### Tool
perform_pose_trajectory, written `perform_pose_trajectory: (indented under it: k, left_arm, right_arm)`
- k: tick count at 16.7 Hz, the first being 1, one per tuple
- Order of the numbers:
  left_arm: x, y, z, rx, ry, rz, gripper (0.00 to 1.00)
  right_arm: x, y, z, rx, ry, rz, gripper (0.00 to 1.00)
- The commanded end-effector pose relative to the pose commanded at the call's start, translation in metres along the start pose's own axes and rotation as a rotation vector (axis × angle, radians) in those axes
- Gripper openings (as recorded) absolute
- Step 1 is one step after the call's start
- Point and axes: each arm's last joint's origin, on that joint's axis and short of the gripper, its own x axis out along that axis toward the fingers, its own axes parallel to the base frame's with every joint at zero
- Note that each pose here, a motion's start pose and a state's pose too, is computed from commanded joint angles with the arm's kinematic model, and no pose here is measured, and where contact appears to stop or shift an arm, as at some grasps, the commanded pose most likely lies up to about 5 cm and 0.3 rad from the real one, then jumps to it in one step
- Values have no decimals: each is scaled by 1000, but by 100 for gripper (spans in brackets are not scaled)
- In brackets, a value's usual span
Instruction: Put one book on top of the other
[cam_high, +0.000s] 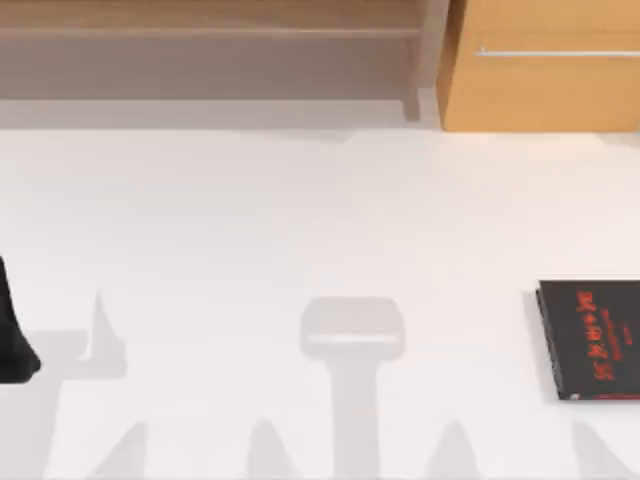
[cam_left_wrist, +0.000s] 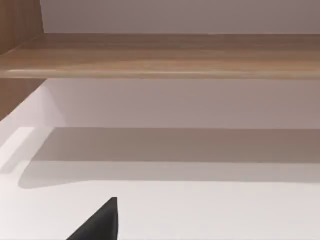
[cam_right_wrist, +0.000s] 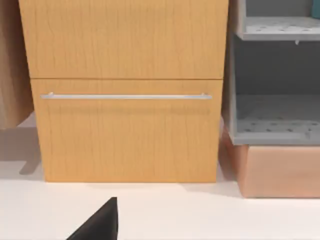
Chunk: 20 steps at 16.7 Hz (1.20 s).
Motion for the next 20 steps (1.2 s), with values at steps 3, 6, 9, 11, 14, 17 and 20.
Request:
perform_pose_trajectory:
  k: [3,6,9,11,14,17,20]
  left_arm:
    - [0,0,0,0,0,0,100]
    - [0,0,0,0,0,0,100]
    - [0,0,0,0,0,0,100]
    - [0,0,0,0,0,0,100]
    - [0,0,0,0,0,0,100]
    - [0,0,0,0,0,0,100]
    - [0,0,0,0,0,0,100]
  right_arm:
    - [0,0,3,0,-3,0,100]
    - [2,-2,28,-2,-30,-3,100]
    - [13,-7,70,-8,-58,-6,100]
    - [32,-13,102,-13,-61,-8,100]
    - [83,-29,139,-17,-32,-10,100]
    - [150,-58,156,-14,3,-10,100]
    - [212,-95,155,-16,10,-11,100]
